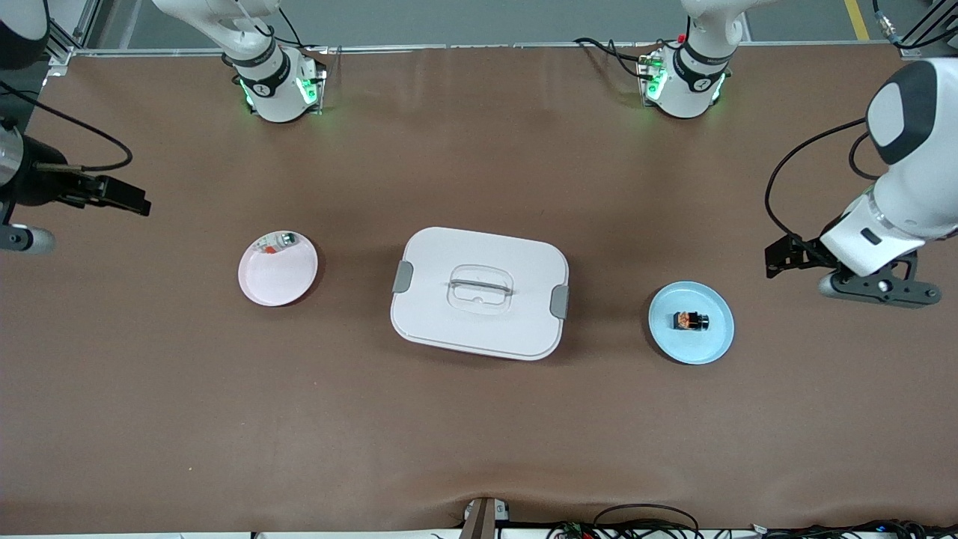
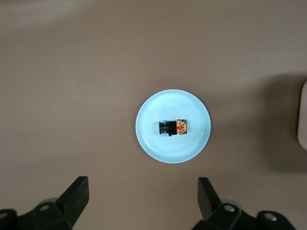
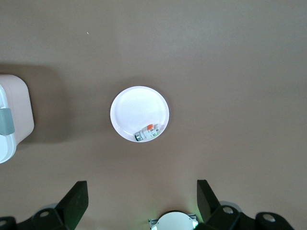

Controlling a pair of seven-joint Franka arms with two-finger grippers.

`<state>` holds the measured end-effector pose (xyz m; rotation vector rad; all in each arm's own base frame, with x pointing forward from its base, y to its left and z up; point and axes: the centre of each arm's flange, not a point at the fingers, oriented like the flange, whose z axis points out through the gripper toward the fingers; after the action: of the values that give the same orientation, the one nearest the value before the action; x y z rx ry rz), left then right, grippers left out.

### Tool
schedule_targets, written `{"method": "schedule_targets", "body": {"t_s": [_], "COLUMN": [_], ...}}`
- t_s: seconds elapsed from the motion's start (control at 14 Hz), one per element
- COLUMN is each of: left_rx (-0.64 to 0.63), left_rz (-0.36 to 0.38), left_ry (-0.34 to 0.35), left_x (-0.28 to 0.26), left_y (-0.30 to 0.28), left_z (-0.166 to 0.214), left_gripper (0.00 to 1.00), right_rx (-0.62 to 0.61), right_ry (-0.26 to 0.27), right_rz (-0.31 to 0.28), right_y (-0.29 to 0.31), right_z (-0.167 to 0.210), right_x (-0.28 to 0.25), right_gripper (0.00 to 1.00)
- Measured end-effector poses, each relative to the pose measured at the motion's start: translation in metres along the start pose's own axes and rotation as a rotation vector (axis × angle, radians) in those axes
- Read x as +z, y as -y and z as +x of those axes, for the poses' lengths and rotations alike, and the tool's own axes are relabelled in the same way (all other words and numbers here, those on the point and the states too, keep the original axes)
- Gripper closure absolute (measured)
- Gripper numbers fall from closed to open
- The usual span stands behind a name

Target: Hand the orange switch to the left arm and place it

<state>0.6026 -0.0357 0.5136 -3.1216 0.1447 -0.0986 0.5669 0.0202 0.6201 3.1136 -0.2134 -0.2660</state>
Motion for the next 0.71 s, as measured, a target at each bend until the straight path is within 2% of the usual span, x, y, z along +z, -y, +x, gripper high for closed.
{"method": "schedule_targets", "body": {"t_s": [0.21, 0.71], "left_rx": [-0.155, -0.251], "left_rz": [0.013, 0.022], "left_ry": [0.039, 0.026], "left_x": [-0.033, -0.069], "left_y": [-0.001, 0.037], "left_z": [-0.009, -0.01], "left_gripper": [0.0, 0.0], "right_rx": [0.002, 0.021], "right_ry": [-0.037, -0.095], "right_rz": [0.011, 0.037], "right_y": [-0.002, -0.012], "right_z": [-0.013, -0.032], "right_x": [0.0, 0.003], "right_gripper": [0.0, 0.0]}}
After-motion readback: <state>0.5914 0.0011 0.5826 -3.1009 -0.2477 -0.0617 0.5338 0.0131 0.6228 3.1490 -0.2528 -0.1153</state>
